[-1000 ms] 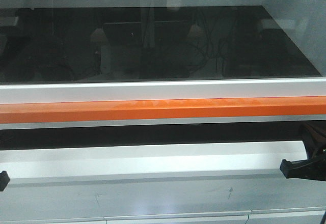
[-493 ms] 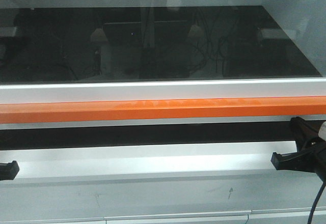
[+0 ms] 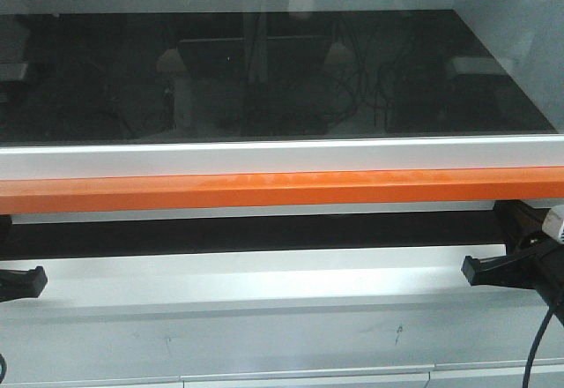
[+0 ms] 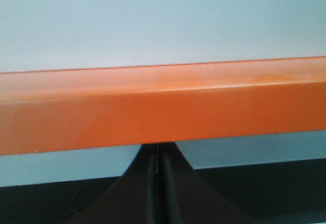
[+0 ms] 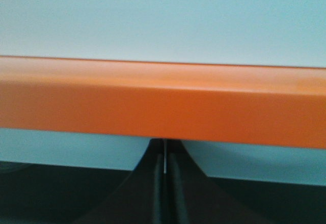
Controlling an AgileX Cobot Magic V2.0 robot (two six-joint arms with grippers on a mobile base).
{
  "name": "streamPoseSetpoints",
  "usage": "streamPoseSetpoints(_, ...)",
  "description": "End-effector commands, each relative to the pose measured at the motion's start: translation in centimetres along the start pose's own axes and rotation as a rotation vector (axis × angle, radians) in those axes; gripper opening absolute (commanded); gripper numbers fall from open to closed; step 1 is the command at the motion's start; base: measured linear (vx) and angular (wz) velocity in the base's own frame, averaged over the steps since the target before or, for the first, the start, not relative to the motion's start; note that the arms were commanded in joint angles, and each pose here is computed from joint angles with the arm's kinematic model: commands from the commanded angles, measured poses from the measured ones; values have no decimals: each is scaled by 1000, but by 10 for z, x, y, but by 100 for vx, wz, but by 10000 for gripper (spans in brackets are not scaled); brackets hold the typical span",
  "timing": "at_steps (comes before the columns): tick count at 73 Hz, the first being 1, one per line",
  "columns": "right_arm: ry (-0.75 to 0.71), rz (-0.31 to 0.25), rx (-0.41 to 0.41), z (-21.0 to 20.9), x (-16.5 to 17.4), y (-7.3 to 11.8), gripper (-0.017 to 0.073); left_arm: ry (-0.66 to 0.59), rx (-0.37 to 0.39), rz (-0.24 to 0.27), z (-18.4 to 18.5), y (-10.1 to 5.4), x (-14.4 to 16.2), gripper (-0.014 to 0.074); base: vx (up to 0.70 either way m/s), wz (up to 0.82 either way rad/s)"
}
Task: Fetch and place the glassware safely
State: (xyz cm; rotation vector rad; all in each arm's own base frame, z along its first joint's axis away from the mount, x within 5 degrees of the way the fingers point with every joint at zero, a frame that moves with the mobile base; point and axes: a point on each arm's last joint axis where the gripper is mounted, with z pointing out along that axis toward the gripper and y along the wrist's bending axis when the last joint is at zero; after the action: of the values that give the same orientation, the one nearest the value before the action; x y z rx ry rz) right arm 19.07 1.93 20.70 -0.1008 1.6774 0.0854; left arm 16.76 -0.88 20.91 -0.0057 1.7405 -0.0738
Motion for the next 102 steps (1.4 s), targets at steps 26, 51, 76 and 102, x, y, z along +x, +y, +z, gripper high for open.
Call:
streamPoseSetpoints(26, -172, -5, -5, 6, -18, 0, -1, -184, 9, -13, 4, -2, -21, -7, 0, 0)
streamPoseSetpoints(51, -211, -12, -15, 5, -21, 1, -1, -251, 13, -12, 2, -2, -28, -7, 0, 0)
streamPoseSetpoints(76, -226, 13, -18, 5, -23, 1, -1, -270, 40, 18, 8, -6, -42, -7, 0, 0)
streamPoseSetpoints(102, -309, 5, -31, 11, -56, 2, -1, -353, 62, 5, 14, -9, -69, -7, -1, 1)
